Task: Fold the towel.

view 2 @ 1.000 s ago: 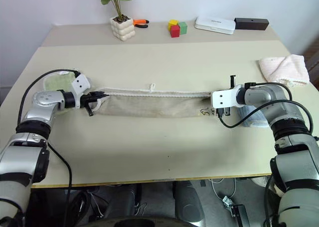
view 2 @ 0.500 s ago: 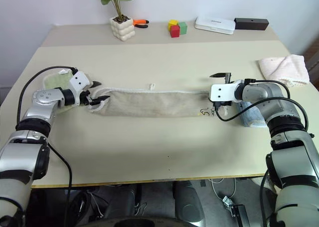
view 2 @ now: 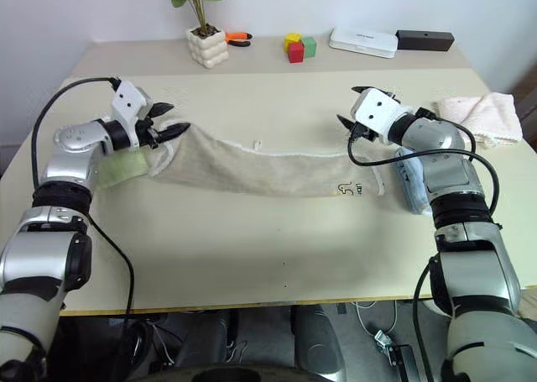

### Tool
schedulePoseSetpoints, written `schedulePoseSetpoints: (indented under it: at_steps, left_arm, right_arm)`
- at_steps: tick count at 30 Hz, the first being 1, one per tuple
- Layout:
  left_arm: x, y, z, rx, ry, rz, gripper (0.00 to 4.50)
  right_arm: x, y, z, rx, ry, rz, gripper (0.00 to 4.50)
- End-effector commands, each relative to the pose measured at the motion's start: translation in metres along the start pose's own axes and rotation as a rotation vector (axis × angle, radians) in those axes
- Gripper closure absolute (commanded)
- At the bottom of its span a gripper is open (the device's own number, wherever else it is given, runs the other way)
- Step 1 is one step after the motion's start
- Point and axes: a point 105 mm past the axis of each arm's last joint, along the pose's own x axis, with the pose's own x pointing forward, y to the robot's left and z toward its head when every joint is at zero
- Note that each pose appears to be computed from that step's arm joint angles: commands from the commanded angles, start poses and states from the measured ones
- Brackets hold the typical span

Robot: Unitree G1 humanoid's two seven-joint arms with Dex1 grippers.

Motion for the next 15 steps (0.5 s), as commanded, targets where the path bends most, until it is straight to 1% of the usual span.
schedulePoseSetpoints:
  at_steps: [1,2,5,7,8,10,11,13,15]
  left_arm:
    - [-0.007,0.008,0.022,0.025,-0.042,-0.006,3.88]
    - [-0.009,0.003,0.016,0.017,-0.001,-0.048,4.46]
    - [-0.020,-0.019,-0.008,-0.016,0.118,-0.201,4.46]
    - [-0.025,-0.028,-0.014,-0.056,0.143,-0.247,4.46]
    - [-0.030,-0.034,-0.021,-0.098,0.194,-0.286,4.46]
    - [-0.039,-0.044,-0.031,-0.124,0.255,-0.343,4.46]
    - [-0.041,-0.044,-0.034,-0.125,0.267,-0.338,4.46]
    - [-0.041,-0.038,-0.037,-0.074,0.267,-0.290,4.46]
    - [-0.037,-0.023,-0.039,-0.026,0.254,-0.182,4.46]
  right_arm:
    - [-0.002,-0.006,0.014,0.054,-0.047,-0.067,3.93]
    - [-0.003,-0.002,0.014,0.054,-0.042,-0.059,4.48]
    - [-0.005,0.000,0.014,0.047,-0.032,-0.053,4.48]
    - [-0.006,-0.003,0.014,0.029,-0.026,-0.058,4.48]
    - [-0.007,-0.004,0.014,0.026,-0.025,-0.056,4.48]
    - [-0.007,-0.005,0.015,0.023,-0.026,-0.055,4.48]
    - [-0.007,-0.005,0.016,0.021,-0.027,-0.054,4.48]
    - [-0.007,-0.003,0.016,0.012,-0.026,-0.048,4.48]
    - [-0.007,-0.001,0.016,0.022,-0.030,-0.047,4.48]
